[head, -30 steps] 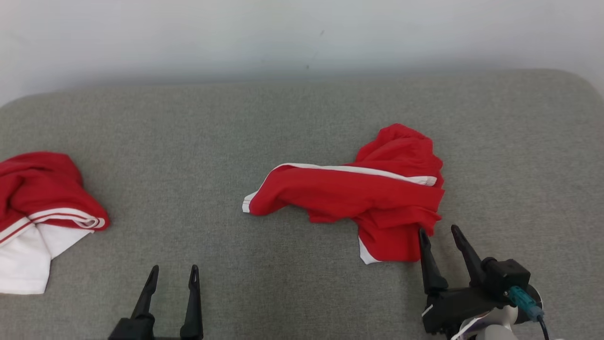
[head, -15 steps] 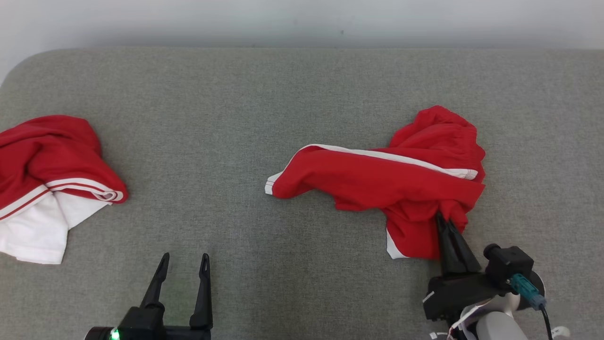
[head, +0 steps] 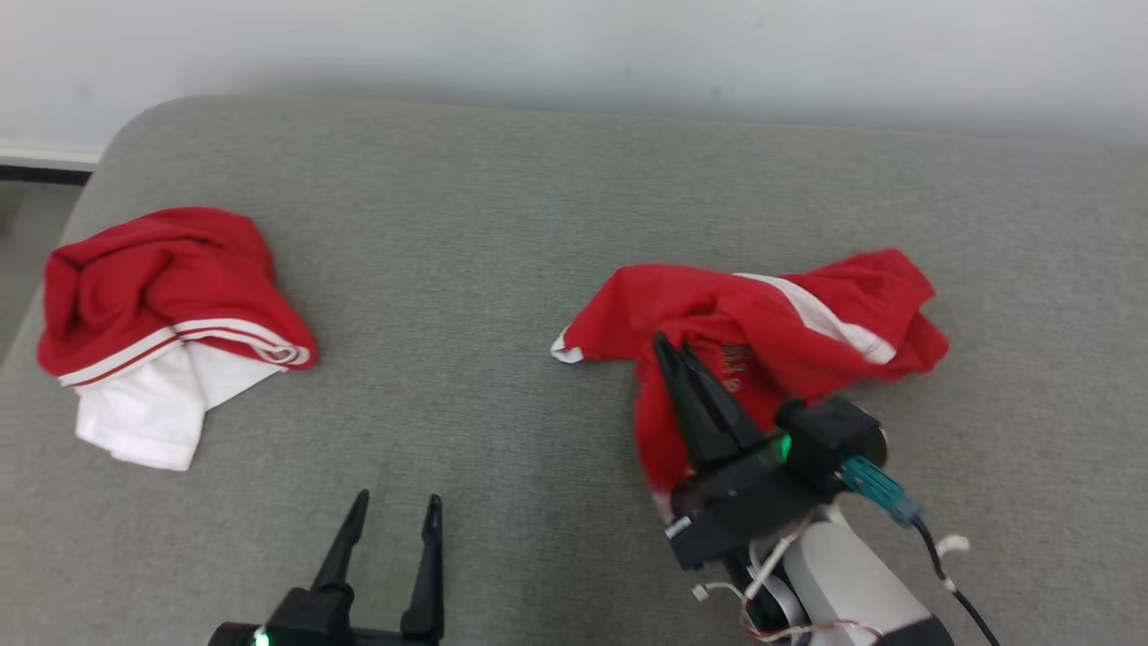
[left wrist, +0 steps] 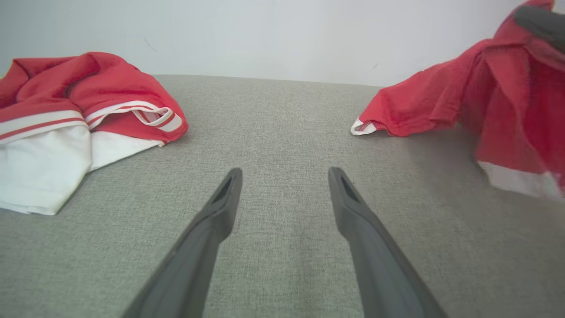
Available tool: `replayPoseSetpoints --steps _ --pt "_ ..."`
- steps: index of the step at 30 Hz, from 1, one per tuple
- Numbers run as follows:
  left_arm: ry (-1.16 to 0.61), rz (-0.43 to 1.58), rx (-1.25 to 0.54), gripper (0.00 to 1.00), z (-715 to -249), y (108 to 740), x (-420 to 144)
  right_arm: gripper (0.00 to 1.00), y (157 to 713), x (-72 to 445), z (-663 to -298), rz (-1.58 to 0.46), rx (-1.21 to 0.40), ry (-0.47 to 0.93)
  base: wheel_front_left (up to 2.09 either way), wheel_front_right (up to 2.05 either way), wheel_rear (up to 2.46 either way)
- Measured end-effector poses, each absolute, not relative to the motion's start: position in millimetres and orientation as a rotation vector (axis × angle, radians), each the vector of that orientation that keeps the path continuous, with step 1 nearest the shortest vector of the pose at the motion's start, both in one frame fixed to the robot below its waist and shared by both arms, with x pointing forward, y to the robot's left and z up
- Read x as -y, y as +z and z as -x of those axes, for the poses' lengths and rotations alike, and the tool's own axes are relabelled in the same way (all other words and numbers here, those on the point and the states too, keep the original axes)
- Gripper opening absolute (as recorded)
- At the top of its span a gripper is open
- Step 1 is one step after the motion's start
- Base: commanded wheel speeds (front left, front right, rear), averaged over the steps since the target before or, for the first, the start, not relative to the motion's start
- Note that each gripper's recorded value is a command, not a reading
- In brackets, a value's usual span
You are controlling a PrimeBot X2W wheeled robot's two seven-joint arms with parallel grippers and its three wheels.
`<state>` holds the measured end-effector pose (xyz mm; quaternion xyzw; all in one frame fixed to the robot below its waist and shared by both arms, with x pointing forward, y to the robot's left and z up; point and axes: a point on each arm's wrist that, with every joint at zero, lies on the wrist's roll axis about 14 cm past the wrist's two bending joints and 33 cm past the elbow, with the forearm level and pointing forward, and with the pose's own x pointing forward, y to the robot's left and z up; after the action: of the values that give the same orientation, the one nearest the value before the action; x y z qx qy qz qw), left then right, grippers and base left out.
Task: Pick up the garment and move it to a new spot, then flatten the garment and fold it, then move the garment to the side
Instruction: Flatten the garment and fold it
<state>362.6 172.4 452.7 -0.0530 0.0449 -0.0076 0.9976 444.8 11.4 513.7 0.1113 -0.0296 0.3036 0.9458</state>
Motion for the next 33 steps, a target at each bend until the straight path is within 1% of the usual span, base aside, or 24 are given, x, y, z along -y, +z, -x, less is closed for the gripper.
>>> replayPoseSetpoints --steps 2,3,5,6,7,10,15,18,23,28,29,33 --pt "-0.014 0.109 -0.095 1.0 -357 452 -173 0.0 520 -33 -446 -0.22 0.068 0.682 0.0 0.0 0.0" --pt "-0.014 0.109 -0.095 1.0 -357 452 -173 0.0 520 -33 -446 -0.22 0.068 0.682 0.0 0.0 0.0" --pt "-0.006 0.113 -0.099 1.0 -350 452 -175 0.0 522 -54 -445 -0.224 0.06 0.739 0.0 0.0 0.0" --pt "0.001 0.112 -0.102 1.0 -347 451 -177 0.42 521 -64 -443 -0.214 0.052 0.769 0.0 0.0 0.0" --pt "0.01 0.115 -0.104 1.0 -343 451 -179 1.0 517 -72 -442 -0.212 0.035 0.789 0.0 0.0 0.0" --pt "0.042 0.115 -0.106 1.0 -332 451 -187 1.0 511 -100 -431 -0.212 -0.004 0.868 0.0 0.0 0.0" --pt "0.12 0.112 -0.099 1.0 -315 453 -208 1.0 521 -135 -410 -0.257 -0.008 0.975 0.0 0.0 0.0" --pt "0.132 0.114 -0.094 1.0 -312 454 -211 1.0 520 -132 -408 -0.266 -0.015 0.967 0.0 0.0 0.0" --pt "0.092 0.119 -0.08 1.0 -322 458 -201 1.0 496 -87 -421 -0.239 -0.058 0.845 0.0 0.0 0.0" --pt "0.025 0.125 -0.075 1.0 -336 459 -182 1.0 468 -24 -428 -0.227 -0.113 0.671 0.0 0.0 0.0" --pt "0.004 0.126 -0.069 1.0 -342 461 -176 1.0 458 -1 -427 -0.224 -0.132 0.608 0.0 0.0 0.0" --pt "-0.033 0.13 -0.071 1.0 -349 460 -165 1.0 447 35 -425 -0.241 -0.153 0.495 0.0 0.0 0.0"
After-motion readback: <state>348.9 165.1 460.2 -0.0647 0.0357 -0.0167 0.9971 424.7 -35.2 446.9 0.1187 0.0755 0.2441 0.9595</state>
